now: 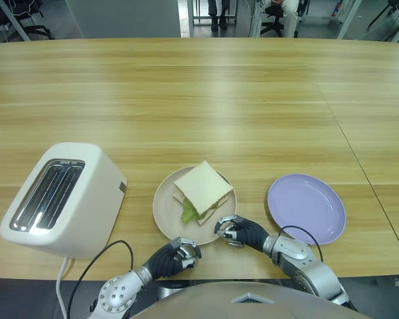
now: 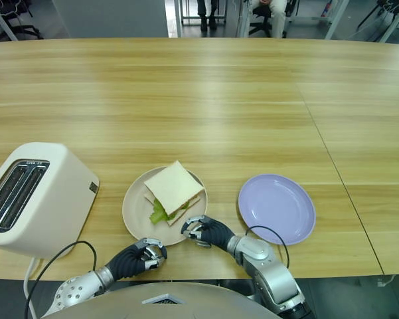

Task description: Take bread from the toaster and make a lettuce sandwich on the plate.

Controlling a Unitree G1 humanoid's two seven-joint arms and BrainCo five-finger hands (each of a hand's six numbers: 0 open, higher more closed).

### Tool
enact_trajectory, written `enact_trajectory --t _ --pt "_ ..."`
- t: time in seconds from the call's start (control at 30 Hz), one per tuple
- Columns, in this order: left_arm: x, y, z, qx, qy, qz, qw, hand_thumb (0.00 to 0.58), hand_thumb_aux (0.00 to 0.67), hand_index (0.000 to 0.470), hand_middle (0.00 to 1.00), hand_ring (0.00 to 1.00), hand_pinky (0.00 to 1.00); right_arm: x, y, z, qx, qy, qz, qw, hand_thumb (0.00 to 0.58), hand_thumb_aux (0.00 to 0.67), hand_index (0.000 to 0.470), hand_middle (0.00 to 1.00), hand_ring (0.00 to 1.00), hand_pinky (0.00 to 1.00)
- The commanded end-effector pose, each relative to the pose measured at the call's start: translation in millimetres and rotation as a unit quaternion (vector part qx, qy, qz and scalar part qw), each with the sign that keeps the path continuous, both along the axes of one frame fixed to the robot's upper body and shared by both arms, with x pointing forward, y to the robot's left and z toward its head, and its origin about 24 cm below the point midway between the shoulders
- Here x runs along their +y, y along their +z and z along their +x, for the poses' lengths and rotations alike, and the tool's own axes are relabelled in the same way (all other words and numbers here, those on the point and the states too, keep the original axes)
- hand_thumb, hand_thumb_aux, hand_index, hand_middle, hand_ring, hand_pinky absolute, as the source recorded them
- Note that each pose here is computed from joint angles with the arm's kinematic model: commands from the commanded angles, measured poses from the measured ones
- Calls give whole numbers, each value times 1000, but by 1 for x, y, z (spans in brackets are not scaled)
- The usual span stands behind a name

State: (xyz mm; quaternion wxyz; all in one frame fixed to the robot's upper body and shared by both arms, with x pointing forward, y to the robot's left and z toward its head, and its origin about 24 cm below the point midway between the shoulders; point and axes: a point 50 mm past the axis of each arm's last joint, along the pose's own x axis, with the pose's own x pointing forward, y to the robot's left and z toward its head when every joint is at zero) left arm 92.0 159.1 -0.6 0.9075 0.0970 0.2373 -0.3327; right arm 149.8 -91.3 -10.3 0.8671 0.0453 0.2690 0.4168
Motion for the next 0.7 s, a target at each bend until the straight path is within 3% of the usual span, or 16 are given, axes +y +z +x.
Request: enact_trajectory --t 0.03,0.47,0.7 --pt "-1 -6 4 17 7 19 1000 580 670 460 1000 1000 1000 -9 -20 2 32 -27 -48 998 580 670 460 1000 1000 1000" --pt "-3 -1 51 -6 50 47 998 580 670 460 1000 1000 1000 -1 -22 33 5 -65 -47 997 580 670 460 1000 1000 1000" --pt "-2 3 89 -46 84 59 994 580 670 460 1000 1000 1000 6 -21 60 -21 -94 -50 994 580 670 460 1000 1000 1000"
